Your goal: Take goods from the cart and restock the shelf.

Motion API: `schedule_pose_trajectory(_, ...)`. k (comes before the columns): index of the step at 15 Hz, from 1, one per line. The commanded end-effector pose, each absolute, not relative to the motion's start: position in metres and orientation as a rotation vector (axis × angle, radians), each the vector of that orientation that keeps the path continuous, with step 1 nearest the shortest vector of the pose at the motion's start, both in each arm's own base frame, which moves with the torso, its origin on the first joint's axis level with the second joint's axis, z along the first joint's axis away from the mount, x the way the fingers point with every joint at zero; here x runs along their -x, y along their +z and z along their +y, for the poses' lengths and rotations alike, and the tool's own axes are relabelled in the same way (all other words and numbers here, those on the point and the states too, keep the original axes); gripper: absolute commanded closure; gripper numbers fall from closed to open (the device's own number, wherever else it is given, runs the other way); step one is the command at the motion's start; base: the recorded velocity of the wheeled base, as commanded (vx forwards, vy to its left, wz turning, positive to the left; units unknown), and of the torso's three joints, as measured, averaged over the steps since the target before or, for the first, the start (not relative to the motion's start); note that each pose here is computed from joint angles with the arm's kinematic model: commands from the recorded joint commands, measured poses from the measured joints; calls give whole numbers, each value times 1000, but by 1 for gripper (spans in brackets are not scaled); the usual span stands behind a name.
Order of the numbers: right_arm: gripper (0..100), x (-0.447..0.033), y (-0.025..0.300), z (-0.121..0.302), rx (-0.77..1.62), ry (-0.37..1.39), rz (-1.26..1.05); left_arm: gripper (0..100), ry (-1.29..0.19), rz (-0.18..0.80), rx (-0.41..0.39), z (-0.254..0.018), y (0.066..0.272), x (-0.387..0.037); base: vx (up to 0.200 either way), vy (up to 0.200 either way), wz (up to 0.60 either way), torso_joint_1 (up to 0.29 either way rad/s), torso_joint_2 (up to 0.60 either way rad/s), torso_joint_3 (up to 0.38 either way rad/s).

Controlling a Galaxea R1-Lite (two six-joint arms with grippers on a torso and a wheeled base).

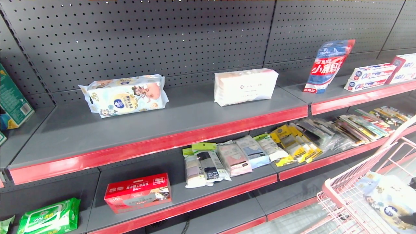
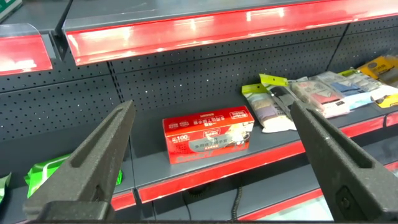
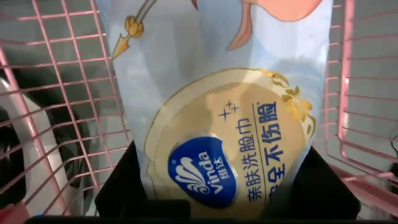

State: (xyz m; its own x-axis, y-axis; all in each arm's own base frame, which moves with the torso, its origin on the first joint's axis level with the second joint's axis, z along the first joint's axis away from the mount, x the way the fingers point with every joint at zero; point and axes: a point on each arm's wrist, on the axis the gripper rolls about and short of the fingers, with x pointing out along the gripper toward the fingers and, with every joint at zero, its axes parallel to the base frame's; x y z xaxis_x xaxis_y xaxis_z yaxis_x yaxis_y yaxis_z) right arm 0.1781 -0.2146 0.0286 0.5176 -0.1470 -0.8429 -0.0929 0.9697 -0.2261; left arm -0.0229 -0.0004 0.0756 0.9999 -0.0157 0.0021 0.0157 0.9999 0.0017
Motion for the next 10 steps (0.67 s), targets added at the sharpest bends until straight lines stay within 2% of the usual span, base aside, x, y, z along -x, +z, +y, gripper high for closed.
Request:
schedule_pose_trajectory(1, 100, -175, 72, -203, 284, -161, 943, 0, -15, -2, -2, 0, 76, 23, 0, 0, 0, 0, 0, 0)
schedule_pose_trajectory(3, 100, -184, 98, -180, 214, -265, 877, 0, -15, -2, -2, 0, 76, 23, 0, 0, 0, 0, 0, 0)
schedule_pose_trajectory(5, 100, -196, 129, -138, 137, -327, 758, 0, -15, -2, -2, 0, 76, 23, 0, 0, 0, 0, 0, 0)
schedule_pose_trajectory(8, 100, -184, 165, -69, 139, -249, 573, 0, -15, -2, -2, 0, 76, 23, 0, 0, 0, 0, 0, 0)
schedule_pose_trajectory(10, 100, -160, 187, -34, 183, -165, 449, 0, -15, -2, -2, 0, 76, 23, 0, 0, 0, 0, 0, 0)
